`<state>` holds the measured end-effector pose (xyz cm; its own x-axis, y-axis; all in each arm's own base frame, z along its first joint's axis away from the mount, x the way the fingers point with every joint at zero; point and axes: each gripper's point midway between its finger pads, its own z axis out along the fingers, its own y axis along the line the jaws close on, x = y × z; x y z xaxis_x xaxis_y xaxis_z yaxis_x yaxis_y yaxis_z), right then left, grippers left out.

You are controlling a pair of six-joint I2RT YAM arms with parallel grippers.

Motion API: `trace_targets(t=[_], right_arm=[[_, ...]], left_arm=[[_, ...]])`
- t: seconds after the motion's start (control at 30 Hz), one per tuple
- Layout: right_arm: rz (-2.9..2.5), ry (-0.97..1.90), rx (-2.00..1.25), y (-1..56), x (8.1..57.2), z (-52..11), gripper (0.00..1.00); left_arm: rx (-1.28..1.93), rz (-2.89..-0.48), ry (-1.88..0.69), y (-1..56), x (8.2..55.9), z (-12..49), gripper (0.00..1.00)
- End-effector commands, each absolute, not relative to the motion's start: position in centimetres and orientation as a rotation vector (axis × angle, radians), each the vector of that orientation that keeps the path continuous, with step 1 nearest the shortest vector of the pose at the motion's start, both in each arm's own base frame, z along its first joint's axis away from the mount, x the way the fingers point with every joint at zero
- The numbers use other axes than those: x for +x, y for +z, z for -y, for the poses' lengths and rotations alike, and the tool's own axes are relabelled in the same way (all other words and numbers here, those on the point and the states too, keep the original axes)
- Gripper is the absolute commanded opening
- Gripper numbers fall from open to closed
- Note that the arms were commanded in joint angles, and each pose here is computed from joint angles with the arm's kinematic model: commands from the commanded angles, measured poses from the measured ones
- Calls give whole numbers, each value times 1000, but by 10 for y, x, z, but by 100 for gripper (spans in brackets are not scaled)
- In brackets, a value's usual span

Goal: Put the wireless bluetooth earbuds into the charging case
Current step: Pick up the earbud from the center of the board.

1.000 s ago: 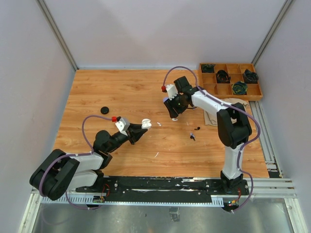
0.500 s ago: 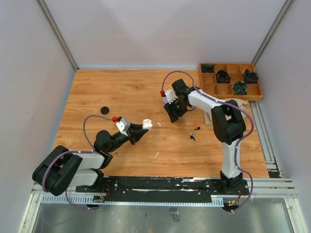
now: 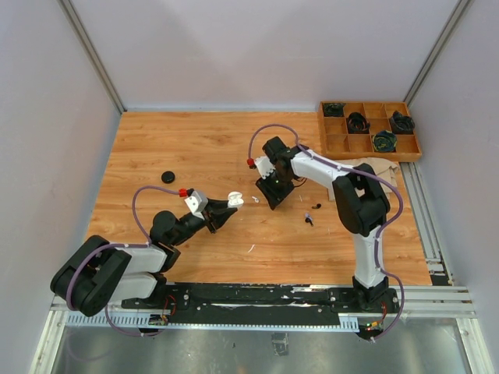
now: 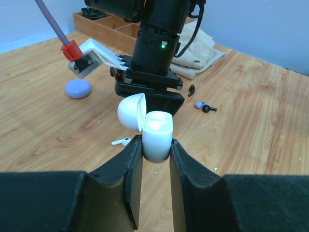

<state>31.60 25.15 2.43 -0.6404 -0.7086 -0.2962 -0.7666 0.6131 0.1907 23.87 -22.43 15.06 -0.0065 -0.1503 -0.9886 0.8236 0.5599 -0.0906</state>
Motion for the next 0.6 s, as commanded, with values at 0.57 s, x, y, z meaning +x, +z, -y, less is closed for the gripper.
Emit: trace_targets(t=[0.57], right_arm=[[-2721,147,-941,55,368,-236,44]], left_arm=[[615,-1304,-834,165,240,220,0]])
